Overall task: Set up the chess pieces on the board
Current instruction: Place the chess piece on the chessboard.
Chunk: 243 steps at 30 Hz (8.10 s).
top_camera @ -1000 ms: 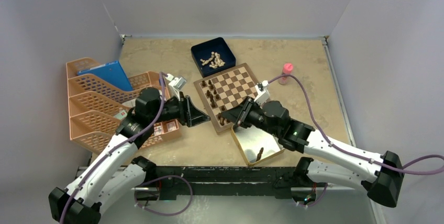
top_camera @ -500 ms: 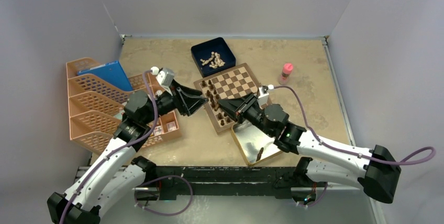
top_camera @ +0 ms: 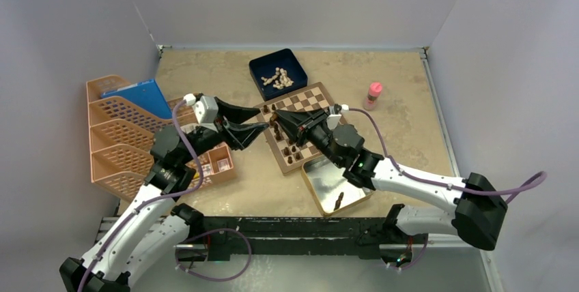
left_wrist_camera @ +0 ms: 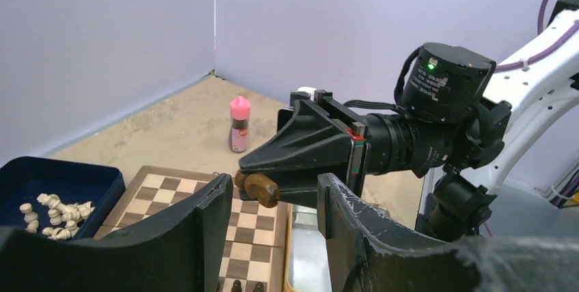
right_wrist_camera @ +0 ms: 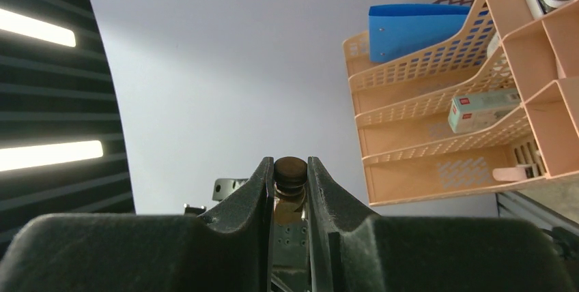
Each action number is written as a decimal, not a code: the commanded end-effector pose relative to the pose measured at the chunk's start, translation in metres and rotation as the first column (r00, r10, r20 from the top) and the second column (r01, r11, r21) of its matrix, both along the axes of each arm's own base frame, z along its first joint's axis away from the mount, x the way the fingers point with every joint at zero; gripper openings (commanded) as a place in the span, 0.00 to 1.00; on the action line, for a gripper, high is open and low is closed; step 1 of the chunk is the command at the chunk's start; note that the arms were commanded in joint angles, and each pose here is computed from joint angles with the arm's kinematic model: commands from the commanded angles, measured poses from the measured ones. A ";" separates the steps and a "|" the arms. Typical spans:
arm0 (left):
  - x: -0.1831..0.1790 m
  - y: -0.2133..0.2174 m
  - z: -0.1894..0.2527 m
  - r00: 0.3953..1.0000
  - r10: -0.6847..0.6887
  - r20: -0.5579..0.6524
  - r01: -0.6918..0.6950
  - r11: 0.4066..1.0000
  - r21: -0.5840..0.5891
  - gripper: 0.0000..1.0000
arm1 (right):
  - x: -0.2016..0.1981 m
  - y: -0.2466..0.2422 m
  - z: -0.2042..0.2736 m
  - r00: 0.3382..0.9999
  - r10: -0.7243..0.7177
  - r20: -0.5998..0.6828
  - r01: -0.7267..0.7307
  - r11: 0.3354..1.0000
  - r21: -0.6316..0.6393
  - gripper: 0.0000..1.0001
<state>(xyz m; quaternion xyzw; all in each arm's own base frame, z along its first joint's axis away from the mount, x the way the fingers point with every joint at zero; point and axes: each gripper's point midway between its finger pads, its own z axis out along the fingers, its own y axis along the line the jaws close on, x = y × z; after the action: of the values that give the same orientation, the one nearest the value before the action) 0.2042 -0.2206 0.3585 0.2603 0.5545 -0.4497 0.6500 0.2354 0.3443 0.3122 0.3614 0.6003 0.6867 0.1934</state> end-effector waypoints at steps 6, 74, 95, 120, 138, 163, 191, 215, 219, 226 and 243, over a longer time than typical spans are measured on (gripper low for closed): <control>0.007 -0.011 0.000 0.984 -0.047 0.173 0.028 0.994 0.110 0.42 | 0.007 0.004 0.038 0.999 0.021 0.036 -0.026 0.986 0.162 0.20; 0.010 -0.034 0.003 0.990 0.003 0.139 -0.019 0.994 0.108 0.00 | 0.003 0.002 0.015 0.992 0.026 0.123 -0.028 0.999 0.018 0.43; 0.104 -0.011 -0.084 0.915 0.382 -0.130 -0.270 0.820 0.505 0.00 | -0.028 -0.117 -0.014 0.896 -0.094 0.434 0.301 0.847 -0.437 0.99; 0.197 -0.001 -0.210 0.774 0.501 -0.387 -0.131 0.725 0.677 0.00 | -0.052 -0.155 -0.005 0.832 -0.035 0.554 0.370 0.778 -0.507 0.99; 0.204 0.004 -0.254 0.724 0.527 -0.444 -0.043 0.677 0.735 0.00 | -0.056 -0.159 0.000 0.822 -0.031 0.568 0.375 0.781 -0.500 0.99; 0.216 0.010 -0.266 0.704 0.576 -0.415 -0.084 0.648 0.757 0.00 | -0.060 -0.158 0.004 0.814 -0.024 0.581 0.368 0.795 -0.483 0.99; 0.216 0.005 -0.278 0.703 0.561 -0.437 -0.054 0.654 0.754 0.02 | -0.060 -0.158 0.007 0.810 -0.027 0.585 0.369 0.800 -0.474 0.99; 0.213 0.006 -0.279 0.692 0.566 -0.448 -0.029 0.642 0.766 0.09 | -0.061 -0.156 0.002 0.814 -0.014 0.580 0.357 0.800 -0.481 0.99; 0.211 0.009 -0.279 0.686 0.576 -0.444 -0.030 0.633 0.774 0.09 | -0.061 -0.155 0.003 0.814 -0.014 0.581 0.356 0.802 -0.480 0.99; 0.209 0.009 -0.277 0.688 0.579 -0.437 -0.030 0.625 0.780 0.09 | -0.061 -0.155 0.005 0.813 -0.014 0.582 0.356 0.804 -0.477 0.99; 0.211 0.006 -0.272 0.695 0.574 -0.432 -0.036 0.628 0.777 0.23 | -0.062 -0.155 0.003 0.814 -0.010 0.581 0.350 0.806 -0.477 0.99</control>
<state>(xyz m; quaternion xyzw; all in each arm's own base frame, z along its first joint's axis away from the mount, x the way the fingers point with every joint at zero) 0.4031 -0.2112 0.0612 0.2051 0.9221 -0.1311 0.3007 0.1773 0.1906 0.2888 0.1362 0.6826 0.5041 0.5113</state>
